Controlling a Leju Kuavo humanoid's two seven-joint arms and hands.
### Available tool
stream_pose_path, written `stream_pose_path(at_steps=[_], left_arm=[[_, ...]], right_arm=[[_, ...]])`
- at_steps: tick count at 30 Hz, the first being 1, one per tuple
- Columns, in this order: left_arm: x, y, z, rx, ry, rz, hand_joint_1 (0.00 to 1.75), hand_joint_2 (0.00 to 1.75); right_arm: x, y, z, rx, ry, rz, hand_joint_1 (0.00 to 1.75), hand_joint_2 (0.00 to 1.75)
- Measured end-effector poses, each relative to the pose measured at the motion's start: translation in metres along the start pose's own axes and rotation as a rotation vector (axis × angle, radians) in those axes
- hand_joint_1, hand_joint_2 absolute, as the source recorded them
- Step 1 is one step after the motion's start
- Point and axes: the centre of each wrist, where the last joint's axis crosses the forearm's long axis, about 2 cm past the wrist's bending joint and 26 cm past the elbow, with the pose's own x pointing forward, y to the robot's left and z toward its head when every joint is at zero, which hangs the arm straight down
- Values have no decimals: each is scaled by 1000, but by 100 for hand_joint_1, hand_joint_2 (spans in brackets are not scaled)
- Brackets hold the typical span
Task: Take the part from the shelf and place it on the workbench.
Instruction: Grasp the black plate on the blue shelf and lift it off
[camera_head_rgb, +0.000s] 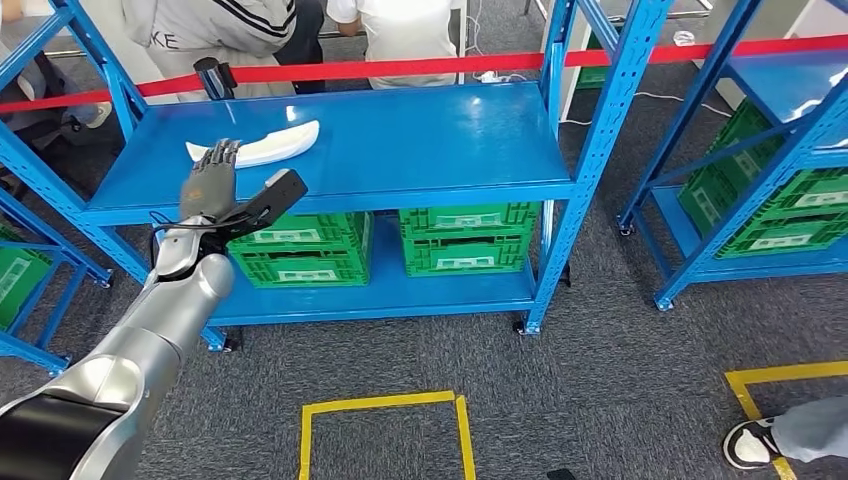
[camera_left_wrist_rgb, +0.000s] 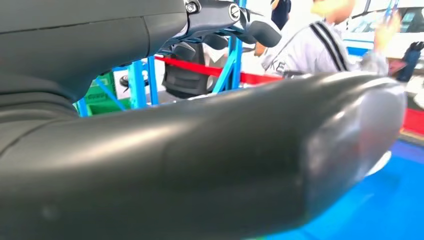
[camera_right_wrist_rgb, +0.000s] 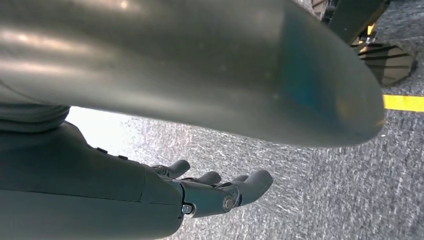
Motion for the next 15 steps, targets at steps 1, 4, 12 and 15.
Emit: stream_pose_path(at_steps=[1,4,12,15], left_arm=[[0,-1,0,-2,1,0,0,0],[-1,-4,2,-11,4,0,0,0],[-1,-2,1,-7,3,1,0,0],[0,0,0,0,1,2,0,0]], right_arm=[[0,0,0,0,1,0,0,0],[-1,0,0,0,3,0,0,0],[1,0,0,0,-1,0,0,0],[3,0,0,0,-4,0,0,0]])
